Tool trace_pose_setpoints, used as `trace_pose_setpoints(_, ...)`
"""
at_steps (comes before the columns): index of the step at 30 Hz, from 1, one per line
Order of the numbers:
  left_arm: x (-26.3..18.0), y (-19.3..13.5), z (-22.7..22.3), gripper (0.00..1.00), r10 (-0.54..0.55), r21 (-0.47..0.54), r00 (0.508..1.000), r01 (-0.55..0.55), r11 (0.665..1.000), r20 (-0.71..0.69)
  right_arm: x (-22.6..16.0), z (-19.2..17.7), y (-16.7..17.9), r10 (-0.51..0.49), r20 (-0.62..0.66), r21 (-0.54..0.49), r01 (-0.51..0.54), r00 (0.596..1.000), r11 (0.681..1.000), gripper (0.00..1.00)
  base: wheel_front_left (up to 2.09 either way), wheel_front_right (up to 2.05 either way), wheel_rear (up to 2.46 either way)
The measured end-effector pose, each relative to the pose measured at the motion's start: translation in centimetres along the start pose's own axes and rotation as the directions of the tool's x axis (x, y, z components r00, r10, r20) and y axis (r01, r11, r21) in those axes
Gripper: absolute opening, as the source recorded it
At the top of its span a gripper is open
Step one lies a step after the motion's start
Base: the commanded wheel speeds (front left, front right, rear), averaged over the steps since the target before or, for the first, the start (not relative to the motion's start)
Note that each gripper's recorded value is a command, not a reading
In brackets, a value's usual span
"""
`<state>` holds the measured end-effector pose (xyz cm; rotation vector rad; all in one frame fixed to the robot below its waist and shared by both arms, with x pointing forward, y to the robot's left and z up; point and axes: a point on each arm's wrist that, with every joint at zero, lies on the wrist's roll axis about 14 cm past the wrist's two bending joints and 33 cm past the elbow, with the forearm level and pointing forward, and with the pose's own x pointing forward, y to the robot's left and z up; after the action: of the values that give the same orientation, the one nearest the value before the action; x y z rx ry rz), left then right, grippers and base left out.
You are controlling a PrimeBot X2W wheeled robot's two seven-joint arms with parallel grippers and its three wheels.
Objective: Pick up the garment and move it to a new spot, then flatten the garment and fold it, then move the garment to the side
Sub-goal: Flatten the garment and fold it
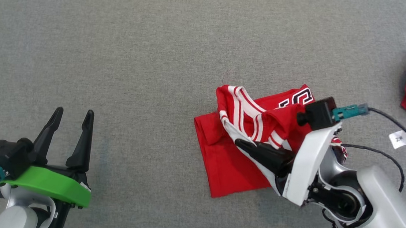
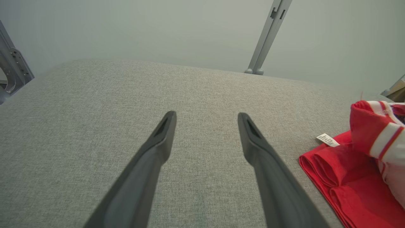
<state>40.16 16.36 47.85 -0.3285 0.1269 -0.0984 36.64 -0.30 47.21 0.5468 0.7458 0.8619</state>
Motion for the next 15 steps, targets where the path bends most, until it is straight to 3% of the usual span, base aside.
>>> trace_pose_setpoints(6, -0.4, 0.9, 0.0, 1.0, 0.036, -0.004, 0.999, -0.036, 0.999, -0.004, 2.7, -2.9, 0.4, -0.014, -0.086, -0.075, 0.008, 0.996, 0.997, 0.02, 0.0, 0.0, 0.0)
trace_pose_setpoints(10, -0.9, 1.9, -0.5, 1.0, 0.074, -0.005, 0.997, -0.074, 0.997, -0.018, 4.2, -4.6, 1.4, 0.006, -0.138, -0.086, -0.018, 0.99, 0.996, 0.24, 0.0, 0.0, 0.0)
trace_pose_setpoints(12, -1.0, 2.3, -0.4, 1.0, 0.086, -0.011, 0.996, -0.086, 0.996, -0.016, 4.5, -5.3, 1.9, 0.013, -0.159, -0.09, -0.028, 0.987, 0.996, 0.27, 0.0, 0.0, 0.0)
trace_pose_setpoints(13, -1.0, 2.3, -0.4, 1.0, 0.09, -0.026, 0.996, -0.091, 0.996, -0.015, 4.6, -5.6, 2.1, 0.016, -0.164, -0.09, -0.031, 0.986, 0.996, 0.35, 0.0, 0.0, 0.0)
trace_pose_setpoints(14, -1.0, 2.2, -0.4, 1.0, 0.091, -0.046, 0.996, -0.091, 0.995, -0.014, 4.7, -5.8, 2.3, 0.017, -0.169, -0.093, -0.033, 0.985, 0.995, 0.5, 0.0, 0.0, 0.0)
trace_pose_setpoints(15, -1.0, 2.2, -0.4, 1.0, 0.087, -0.056, 0.996, -0.087, 0.995, -0.016, 4.8, -5.8, 2.4, 0.013, -0.167, -0.1, -0.03, 0.986, 0.995, 1.0, 0.0, 0.0, 0.0)
